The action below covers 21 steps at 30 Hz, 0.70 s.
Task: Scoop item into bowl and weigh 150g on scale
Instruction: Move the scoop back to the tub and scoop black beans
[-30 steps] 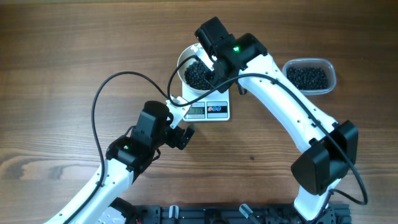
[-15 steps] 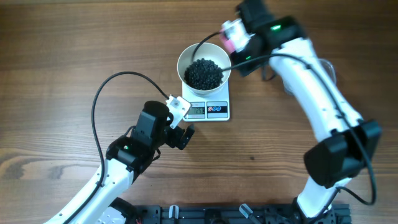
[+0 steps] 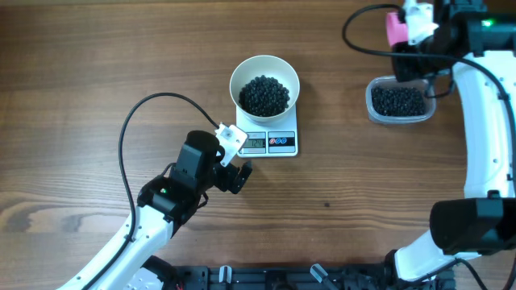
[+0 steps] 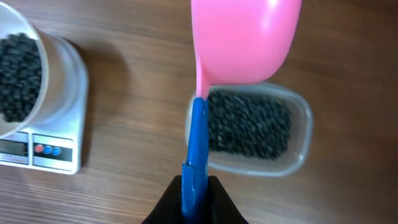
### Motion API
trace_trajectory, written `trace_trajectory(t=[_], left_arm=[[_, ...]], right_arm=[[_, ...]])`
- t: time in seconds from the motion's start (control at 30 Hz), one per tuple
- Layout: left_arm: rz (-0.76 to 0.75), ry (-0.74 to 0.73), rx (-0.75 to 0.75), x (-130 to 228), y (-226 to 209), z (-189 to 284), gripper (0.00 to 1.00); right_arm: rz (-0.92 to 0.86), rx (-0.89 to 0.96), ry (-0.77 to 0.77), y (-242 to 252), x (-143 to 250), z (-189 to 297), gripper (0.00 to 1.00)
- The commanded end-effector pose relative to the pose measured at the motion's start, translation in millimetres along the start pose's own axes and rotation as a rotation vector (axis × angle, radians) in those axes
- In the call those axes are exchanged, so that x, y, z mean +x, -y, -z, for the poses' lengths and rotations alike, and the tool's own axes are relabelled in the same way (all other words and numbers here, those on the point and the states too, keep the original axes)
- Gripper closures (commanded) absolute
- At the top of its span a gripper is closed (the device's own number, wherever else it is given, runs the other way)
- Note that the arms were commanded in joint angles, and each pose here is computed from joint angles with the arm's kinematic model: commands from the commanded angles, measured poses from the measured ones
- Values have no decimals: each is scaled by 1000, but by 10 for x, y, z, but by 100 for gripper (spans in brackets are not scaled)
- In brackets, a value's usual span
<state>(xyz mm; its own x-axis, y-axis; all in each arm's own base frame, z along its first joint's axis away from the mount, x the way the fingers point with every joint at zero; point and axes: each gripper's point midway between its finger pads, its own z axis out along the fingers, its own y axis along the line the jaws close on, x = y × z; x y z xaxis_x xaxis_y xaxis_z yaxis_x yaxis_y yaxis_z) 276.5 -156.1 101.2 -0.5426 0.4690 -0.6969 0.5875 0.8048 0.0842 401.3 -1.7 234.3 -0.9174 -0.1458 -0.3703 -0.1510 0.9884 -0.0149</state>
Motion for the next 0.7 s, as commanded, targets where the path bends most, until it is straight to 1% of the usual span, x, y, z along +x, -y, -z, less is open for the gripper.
trace_trajectory(t=[0.0, 0.27, 0.57, 0.67], left_arm=[[2, -5, -12, 22, -37, -3, 0], [2, -5, -12, 22, -37, -3, 0], [2, -5, -12, 22, -37, -3, 0], [2, -5, -12, 22, -37, -3, 0]], right_arm=[[-50, -13, -64, 77, 195, -117, 96], [-61, 68, -228, 237, 669, -524, 96], [-37, 216, -365, 468, 1101, -781, 96], [-49, 253, -379, 521, 1167, -837, 96]])
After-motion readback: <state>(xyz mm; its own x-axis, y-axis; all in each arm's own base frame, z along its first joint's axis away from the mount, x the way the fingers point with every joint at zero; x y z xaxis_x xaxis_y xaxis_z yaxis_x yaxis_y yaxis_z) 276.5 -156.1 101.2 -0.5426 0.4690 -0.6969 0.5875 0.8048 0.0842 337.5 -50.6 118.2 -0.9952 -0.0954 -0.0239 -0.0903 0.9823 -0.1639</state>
